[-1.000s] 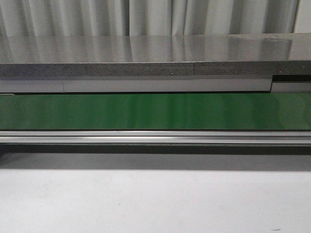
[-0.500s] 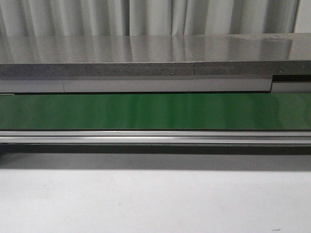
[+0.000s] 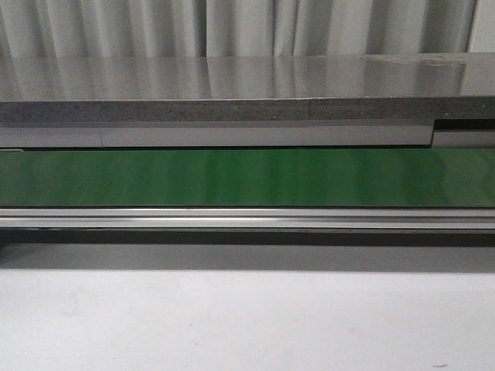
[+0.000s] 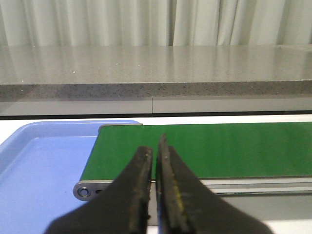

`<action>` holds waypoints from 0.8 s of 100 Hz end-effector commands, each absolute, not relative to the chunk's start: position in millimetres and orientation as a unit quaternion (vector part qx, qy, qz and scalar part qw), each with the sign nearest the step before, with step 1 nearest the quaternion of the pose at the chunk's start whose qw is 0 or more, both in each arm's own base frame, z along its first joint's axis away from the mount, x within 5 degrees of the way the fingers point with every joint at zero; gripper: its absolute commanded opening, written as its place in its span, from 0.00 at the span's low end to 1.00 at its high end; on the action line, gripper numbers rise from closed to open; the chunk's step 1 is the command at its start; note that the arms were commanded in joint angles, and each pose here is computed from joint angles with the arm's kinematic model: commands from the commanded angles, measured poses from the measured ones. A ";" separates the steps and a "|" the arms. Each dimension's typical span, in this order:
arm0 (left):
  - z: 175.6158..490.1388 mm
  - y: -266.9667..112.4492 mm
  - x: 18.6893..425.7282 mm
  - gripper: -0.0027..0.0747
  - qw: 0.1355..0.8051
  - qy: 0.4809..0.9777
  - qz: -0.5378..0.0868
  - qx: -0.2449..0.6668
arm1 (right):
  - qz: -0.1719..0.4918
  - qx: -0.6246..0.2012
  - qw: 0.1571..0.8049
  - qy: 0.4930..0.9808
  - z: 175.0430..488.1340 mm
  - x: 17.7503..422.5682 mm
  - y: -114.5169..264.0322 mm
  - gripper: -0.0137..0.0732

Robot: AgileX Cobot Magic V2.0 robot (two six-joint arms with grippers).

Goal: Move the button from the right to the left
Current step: 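Carry the button with the right gripper onto the conveyor belt, then open the right gripper, release the button on the belt, withdraw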

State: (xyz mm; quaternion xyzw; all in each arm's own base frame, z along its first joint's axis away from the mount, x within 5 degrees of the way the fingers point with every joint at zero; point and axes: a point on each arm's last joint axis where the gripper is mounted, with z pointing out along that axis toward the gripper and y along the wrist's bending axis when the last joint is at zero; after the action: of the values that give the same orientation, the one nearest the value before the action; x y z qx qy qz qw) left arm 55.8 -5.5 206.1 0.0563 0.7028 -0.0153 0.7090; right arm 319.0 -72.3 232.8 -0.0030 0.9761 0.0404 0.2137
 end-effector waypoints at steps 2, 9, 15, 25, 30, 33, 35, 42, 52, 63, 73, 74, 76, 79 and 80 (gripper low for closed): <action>201.3 -6.2 54.5 0.04 0.733 0.678 -0.027 0.052 | 0.037 -0.004 0.283 0.958 267.8 315.8 -68.0 0.87; 201.3 -6.2 54.5 0.04 0.733 0.678 -0.027 0.052 | 0.042 -0.009 0.302 0.952 278.7 311.9 -64.8 0.87; 201.3 -6.2 54.5 0.04 0.733 0.678 -0.027 0.052 | 0.046 -0.011 0.320 0.946 288.8 307.8 -62.1 0.87; 201.3 -6.2 54.5 0.04 0.733 0.678 -0.027 0.052 | 0.042 -0.017 0.351 0.935 308.3 297.8 -58.3 0.87; 201.3 -6.2 54.5 0.04 0.733 0.678 -0.027 0.052 | 0.037 -0.019 0.366 0.930 317.7 292.4 -56.9 0.87; 201.3 -6.2 54.5 0.04 0.733 0.678 -0.027 0.052 | 0.034 -0.020 0.375 0.926 322.8 289.2 -56.1 0.87; 201.3 -6.2 54.5 0.04 0.733 0.678 -0.027 0.052 | 0.031 -0.021 0.382 0.923 326.3 286.6 -55.5 0.87; 201.3 -6.2 54.5 0.04 0.733 0.678 -0.027 0.052 | 0.021 -0.019 0.407 0.913 335.8 276.3 -53.5 0.87; 201.3 -6.2 54.5 0.04 0.733 0.678 -0.027 0.052 | 0.001 -0.021 0.449 0.893 343.6 260.3 -47.6 0.87; 201.3 -6.2 54.5 0.04 0.733 0.678 -0.027 0.052 | -0.013 -0.026 0.489 0.872 343.0 239.8 -35.9 0.87; 201.3 -6.2 54.5 0.04 0.733 0.678 -0.027 0.052 | -0.022 -0.034 0.521 0.853 337.3 220.9 -24.6 0.86; 201.3 -6.2 54.5 0.04 0.733 0.678 -0.027 0.052 | -0.022 -0.034 0.521 0.853 335.6 220.9 -24.1 0.86; 201.3 -6.2 54.5 0.04 0.733 0.678 -0.027 0.052 | -0.023 -0.036 0.527 0.849 334.3 217.2 -22.0 0.86; 201.3 -6.2 54.5 0.04 0.733 0.678 -0.027 0.052 | -0.027 -0.040 0.538 0.842 333.9 211.1 -19.2 0.86; 201.3 -6.2 54.5 0.04 0.733 0.678 -0.027 0.052 | -0.028 -0.041 0.542 0.839 334.0 210.1 -18.2 0.86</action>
State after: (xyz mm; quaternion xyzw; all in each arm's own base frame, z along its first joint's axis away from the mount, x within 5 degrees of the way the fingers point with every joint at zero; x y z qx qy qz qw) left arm 55.8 -5.5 206.1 0.0563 0.7028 -0.0153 0.7090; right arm 222.0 -23.0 317.9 -0.0431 0.8827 -0.0063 0.4680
